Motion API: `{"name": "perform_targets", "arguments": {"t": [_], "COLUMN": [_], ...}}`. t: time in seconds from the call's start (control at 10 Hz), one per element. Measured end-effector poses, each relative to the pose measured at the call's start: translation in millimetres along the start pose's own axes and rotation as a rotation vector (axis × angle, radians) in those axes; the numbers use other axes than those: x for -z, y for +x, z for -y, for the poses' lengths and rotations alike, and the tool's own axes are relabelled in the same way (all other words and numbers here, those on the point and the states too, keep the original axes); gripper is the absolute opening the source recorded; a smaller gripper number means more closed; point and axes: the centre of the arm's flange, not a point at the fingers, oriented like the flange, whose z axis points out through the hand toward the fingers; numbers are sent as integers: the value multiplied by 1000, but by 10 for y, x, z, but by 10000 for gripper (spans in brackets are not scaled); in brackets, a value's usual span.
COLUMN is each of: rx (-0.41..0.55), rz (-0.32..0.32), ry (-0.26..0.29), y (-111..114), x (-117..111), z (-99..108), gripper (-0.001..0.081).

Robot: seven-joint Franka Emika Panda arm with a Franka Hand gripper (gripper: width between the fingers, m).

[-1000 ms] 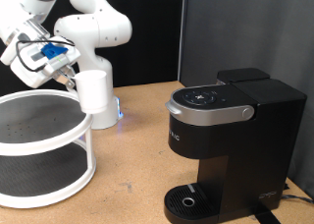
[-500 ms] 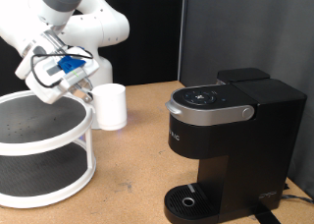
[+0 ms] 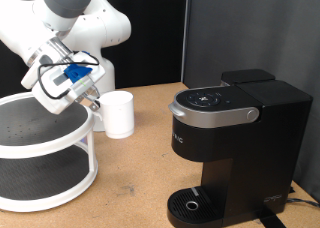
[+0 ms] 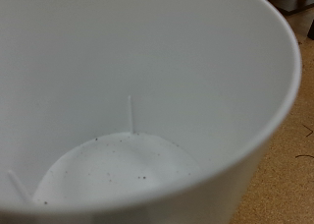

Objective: Make a cup of coffee with the keurig machine

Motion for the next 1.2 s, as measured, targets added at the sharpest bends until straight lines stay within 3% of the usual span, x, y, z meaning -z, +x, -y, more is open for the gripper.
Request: {"name": "perform_targets", "arguments": {"t": [0.2,0.6,0.9,1.2], "rx": [3,17,21,15], "rz": [-1,32,59,52], "ry": [-17,-80,-71,-68], "y": [-73,-205,-365,-445], "x": [-111,-620,-975,-1154], "z": [-8,-79,-151,-212], "gripper": [69,69,69,69]}}
